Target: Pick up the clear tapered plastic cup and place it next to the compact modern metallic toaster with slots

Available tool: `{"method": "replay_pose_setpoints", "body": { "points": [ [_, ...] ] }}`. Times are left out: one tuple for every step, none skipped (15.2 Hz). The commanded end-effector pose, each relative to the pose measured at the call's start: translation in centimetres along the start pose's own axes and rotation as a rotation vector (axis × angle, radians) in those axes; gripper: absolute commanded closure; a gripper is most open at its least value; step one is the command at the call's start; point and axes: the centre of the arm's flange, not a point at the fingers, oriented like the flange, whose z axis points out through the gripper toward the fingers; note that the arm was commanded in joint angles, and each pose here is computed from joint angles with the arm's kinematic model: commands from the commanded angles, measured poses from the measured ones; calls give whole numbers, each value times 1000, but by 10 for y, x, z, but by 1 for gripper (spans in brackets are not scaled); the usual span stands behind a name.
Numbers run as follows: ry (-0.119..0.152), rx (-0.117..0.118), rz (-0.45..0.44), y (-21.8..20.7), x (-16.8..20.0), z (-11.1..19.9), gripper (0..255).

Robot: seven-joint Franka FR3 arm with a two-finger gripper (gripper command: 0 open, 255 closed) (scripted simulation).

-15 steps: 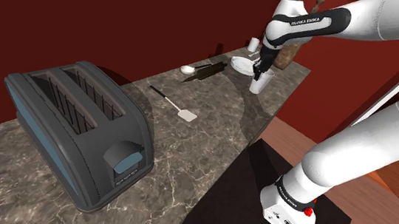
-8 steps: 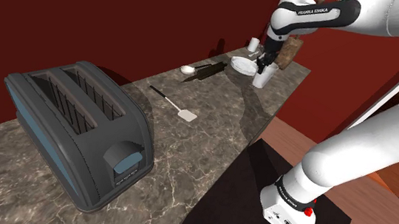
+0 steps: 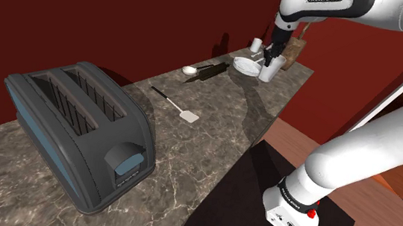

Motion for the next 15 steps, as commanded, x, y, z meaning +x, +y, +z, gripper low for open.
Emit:
{"method": "replay_pose_setpoints", "body": {
  "points": [
    [0, 0, 0, 1, 0, -10, 255],
    [0, 0, 0, 2, 0, -15, 255],
    [0, 0, 0, 3, -1, -21, 255],
    [0, 0, 0, 3, -1, -26, 255],
    [0, 0, 0, 4, -1, -31, 255],
    [0, 0, 0, 5, -1, -36, 255],
    [0, 0, 0, 5, -1, -42, 255],
    [0, 0, 0, 6, -1, -47, 255],
    [0, 0, 0, 7, -1, -52, 255],
    [0, 0, 0, 8, -1, -57, 255],
    [0, 0, 0, 8, -1, -63, 255],
    [0, 0, 0, 9, -1, -68, 255],
    [0, 0, 0, 10, -1, -73, 255],
    [0, 0, 0, 10, -2, -78, 255],
    [0, 0, 0, 11, -2, -83, 255]
  ]
}}
